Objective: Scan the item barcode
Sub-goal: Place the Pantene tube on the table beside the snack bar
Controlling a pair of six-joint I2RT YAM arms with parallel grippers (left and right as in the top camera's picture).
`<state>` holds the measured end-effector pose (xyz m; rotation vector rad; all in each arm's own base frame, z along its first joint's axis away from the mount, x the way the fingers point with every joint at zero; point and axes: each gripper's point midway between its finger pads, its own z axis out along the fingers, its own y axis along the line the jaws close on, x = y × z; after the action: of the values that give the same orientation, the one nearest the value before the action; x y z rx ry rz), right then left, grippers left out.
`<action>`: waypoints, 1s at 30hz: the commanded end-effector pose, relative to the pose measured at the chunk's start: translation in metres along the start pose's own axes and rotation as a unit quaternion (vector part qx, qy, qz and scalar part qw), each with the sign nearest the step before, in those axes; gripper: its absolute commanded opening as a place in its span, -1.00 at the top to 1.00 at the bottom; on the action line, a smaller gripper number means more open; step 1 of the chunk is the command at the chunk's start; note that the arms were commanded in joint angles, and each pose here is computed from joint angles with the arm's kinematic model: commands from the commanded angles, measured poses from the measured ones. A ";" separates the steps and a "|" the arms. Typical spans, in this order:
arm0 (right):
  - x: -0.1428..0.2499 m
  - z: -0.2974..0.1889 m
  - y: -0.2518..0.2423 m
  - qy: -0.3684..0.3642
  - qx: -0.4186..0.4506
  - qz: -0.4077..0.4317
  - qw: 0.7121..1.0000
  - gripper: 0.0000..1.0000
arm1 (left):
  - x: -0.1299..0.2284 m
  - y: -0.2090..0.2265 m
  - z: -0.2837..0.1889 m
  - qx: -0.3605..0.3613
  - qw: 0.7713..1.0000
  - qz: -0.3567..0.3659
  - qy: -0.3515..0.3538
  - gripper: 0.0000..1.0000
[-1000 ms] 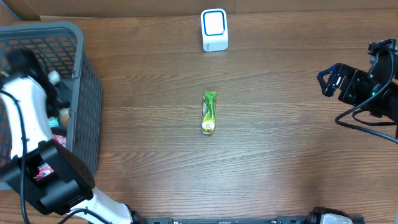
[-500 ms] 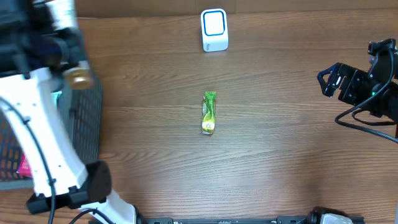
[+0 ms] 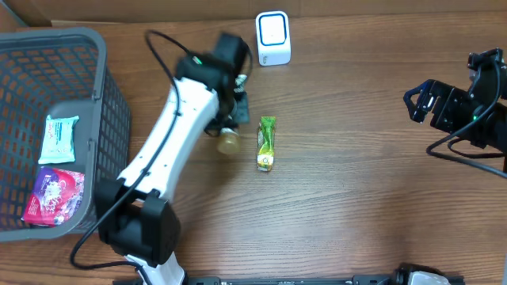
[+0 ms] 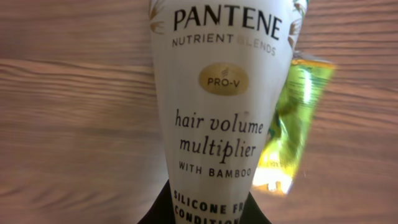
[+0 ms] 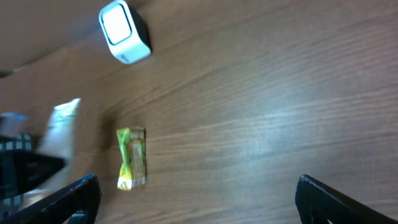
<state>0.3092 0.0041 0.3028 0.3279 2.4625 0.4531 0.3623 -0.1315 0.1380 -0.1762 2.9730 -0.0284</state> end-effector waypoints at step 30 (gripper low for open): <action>-0.001 0.015 -0.004 0.026 0.004 0.007 1.000 -1.00 | -0.065 0.072 -0.125 0.023 0.988 -0.070 -0.136 -0.20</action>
<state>0.3175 0.0027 0.2817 0.3582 2.5388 0.4672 0.3896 -0.0880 0.1912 -0.3776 2.8694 -0.0942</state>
